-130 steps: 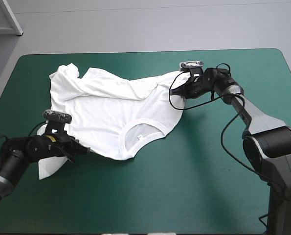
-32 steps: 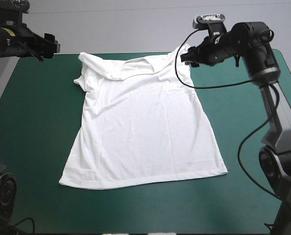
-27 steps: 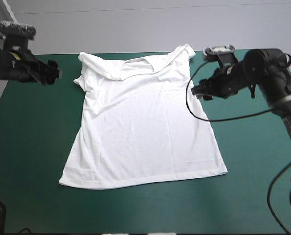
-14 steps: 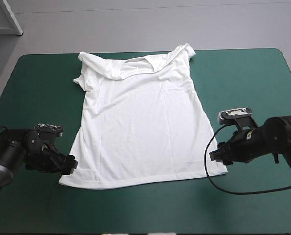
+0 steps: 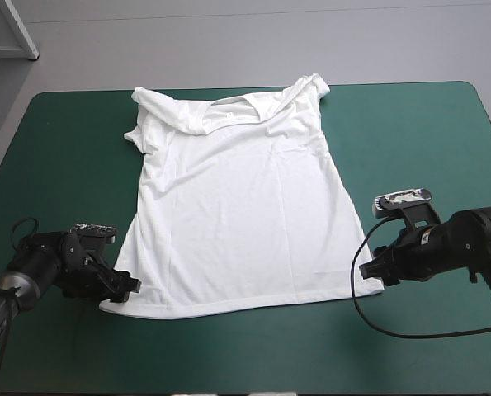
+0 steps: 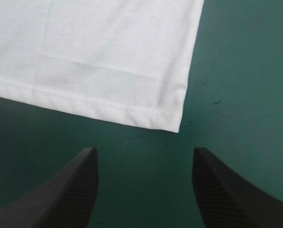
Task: Fold the cloth
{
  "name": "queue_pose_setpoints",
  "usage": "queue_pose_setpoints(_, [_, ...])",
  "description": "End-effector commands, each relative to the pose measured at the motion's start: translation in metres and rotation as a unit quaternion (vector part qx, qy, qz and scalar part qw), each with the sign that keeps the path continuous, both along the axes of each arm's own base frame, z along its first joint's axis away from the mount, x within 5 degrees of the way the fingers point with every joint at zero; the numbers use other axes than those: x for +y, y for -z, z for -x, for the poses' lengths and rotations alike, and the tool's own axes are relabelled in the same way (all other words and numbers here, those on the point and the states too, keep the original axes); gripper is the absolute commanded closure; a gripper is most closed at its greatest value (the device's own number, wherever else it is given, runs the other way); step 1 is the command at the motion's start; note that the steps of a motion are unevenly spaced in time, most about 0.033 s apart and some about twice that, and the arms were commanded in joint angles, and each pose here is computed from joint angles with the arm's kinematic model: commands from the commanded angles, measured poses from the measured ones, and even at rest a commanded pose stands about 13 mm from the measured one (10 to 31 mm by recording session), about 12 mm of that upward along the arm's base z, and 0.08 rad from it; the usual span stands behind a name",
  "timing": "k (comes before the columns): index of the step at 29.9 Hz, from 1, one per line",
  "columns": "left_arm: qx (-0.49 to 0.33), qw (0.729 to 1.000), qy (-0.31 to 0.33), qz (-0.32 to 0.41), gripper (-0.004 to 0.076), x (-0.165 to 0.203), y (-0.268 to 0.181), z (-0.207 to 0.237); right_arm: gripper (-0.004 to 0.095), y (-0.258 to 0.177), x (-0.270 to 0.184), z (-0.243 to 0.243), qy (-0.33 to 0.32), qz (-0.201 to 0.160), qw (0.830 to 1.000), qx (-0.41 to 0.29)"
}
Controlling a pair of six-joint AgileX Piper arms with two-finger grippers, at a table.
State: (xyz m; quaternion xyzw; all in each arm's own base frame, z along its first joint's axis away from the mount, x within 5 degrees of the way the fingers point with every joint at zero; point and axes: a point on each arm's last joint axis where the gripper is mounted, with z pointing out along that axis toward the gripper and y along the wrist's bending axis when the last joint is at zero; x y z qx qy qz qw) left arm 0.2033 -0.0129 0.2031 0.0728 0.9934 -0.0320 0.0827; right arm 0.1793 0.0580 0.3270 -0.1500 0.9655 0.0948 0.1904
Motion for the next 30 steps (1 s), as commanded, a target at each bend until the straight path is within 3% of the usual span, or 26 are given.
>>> queue_pose_setpoints(1, [0.005,0.999,-0.01,0.034,0.0379,-0.006,0.004,-0.006,0.0355,-0.003,-0.001,-0.004,0.007,-0.003,0.999,-0.047])
queue_pose_setpoints(5, [0.016,0.999,-0.002,0.035,0.0559,-0.007,0.009,-0.008,0.0355,0.014,0.0,-0.008,0.016,-0.011,0.998,-0.058])
queue_pose_setpoints(10, [0.013,0.999,0.013,0.033,0.0704,-0.007,0.009,-0.008,0.0355,0.045,0.001,-0.018,0.023,-0.003,0.999,-0.036])
queue_pose_setpoints(22, [0.01,0.999,0.024,0.033,0.0704,-0.007,0.009,-0.009,0.0364,0.11,0.012,-0.054,0.037,0.003,0.998,0.053])
queue_pose_setpoints(25, [0.006,0.999,0.021,0.035,0.0704,-0.008,0.009,-0.009,0.0449,0.116,0.015,-0.055,0.032,-0.005,0.997,0.069])
queue_pose_setpoints(30, [-0.005,0.999,0.015,0.047,0.0705,-0.01,0.004,-0.008,0.0691,0.116,0.02,-0.054,0.014,-0.032,0.997,0.072])
